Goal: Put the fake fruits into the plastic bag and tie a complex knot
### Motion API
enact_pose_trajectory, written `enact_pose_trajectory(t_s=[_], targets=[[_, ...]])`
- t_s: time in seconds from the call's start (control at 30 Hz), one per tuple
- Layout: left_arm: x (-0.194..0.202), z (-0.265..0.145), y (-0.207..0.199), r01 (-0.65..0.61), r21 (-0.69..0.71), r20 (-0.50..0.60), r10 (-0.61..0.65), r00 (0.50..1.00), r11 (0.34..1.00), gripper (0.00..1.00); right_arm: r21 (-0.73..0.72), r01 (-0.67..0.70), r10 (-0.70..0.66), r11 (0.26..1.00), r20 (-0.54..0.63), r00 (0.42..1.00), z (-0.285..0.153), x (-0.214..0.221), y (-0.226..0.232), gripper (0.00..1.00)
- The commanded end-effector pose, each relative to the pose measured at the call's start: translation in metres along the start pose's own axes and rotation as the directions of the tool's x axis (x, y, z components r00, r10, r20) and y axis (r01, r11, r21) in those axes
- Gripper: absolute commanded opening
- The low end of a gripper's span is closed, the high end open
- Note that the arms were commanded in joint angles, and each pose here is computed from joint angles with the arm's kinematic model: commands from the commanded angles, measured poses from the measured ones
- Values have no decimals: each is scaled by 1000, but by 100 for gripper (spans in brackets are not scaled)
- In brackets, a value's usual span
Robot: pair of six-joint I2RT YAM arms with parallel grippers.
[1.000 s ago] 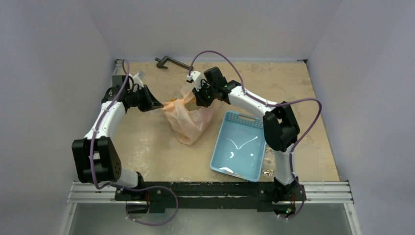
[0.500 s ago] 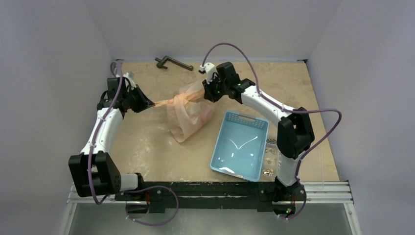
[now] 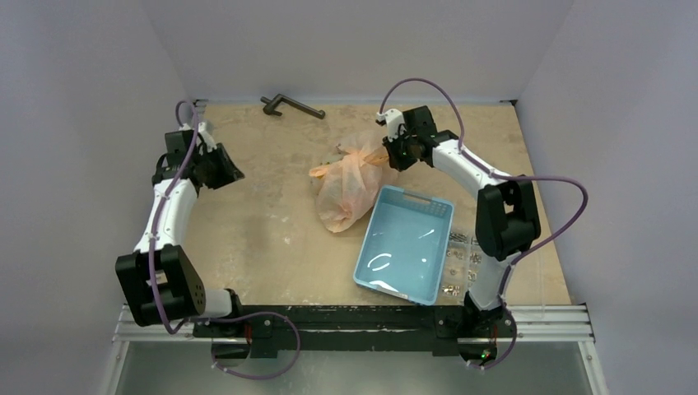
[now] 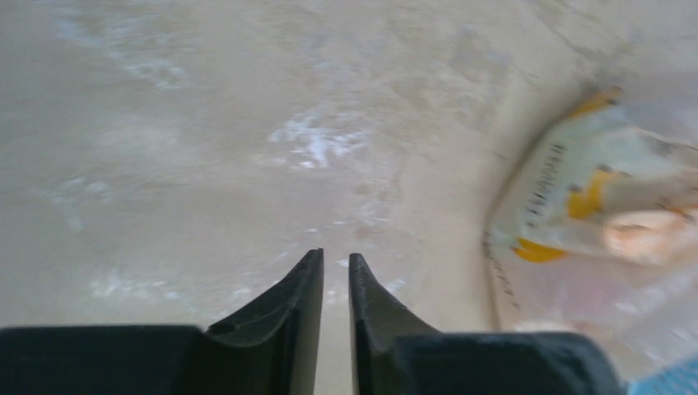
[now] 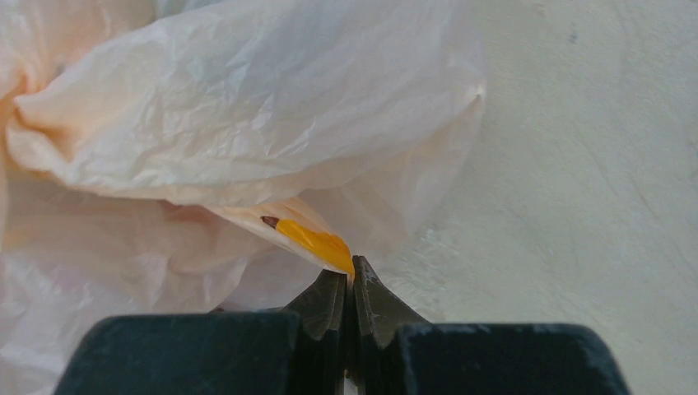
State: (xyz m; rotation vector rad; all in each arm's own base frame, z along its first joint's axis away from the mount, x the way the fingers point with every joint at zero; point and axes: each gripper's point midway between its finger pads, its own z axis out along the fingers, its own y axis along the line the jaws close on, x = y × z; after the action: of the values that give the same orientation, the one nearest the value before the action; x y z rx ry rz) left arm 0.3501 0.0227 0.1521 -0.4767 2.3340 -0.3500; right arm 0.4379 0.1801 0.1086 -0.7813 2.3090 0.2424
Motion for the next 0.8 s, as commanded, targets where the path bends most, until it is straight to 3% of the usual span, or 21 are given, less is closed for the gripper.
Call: enact_pose_trajectory(t_s=[0.0, 0.1, 0.2, 0.27, 0.4, 0.77], targets=[[-12, -11, -96, -144, 472, -11, 168, 986, 870, 39, -182, 74, -55, 981, 108, 993, -14, -33, 36, 0], [-9, -11, -136, -48, 622, -74, 120, 990, 781, 52, -229, 92, -67, 969, 115, 991, -11, -34, 49, 0], [4, 3, -156, -37, 610, -130, 145, 981, 792, 53, -245, 94, -68, 965, 112, 991, -8, -34, 53, 0], [13, 14, -157, -35, 558, -172, 156, 973, 829, 50, -247, 96, -69, 964, 116, 991, -8, -36, 54, 0], [39, 35, -165, -49, 539, -227, 202, 953, 841, 49, -248, 109, -81, 963, 122, 989, -10, -36, 53, 0], [64, 59, -168, -92, 539, -276, 279, 920, 838, 37, -248, 110, -82, 962, 119, 989, -9, -37, 53, 0]])
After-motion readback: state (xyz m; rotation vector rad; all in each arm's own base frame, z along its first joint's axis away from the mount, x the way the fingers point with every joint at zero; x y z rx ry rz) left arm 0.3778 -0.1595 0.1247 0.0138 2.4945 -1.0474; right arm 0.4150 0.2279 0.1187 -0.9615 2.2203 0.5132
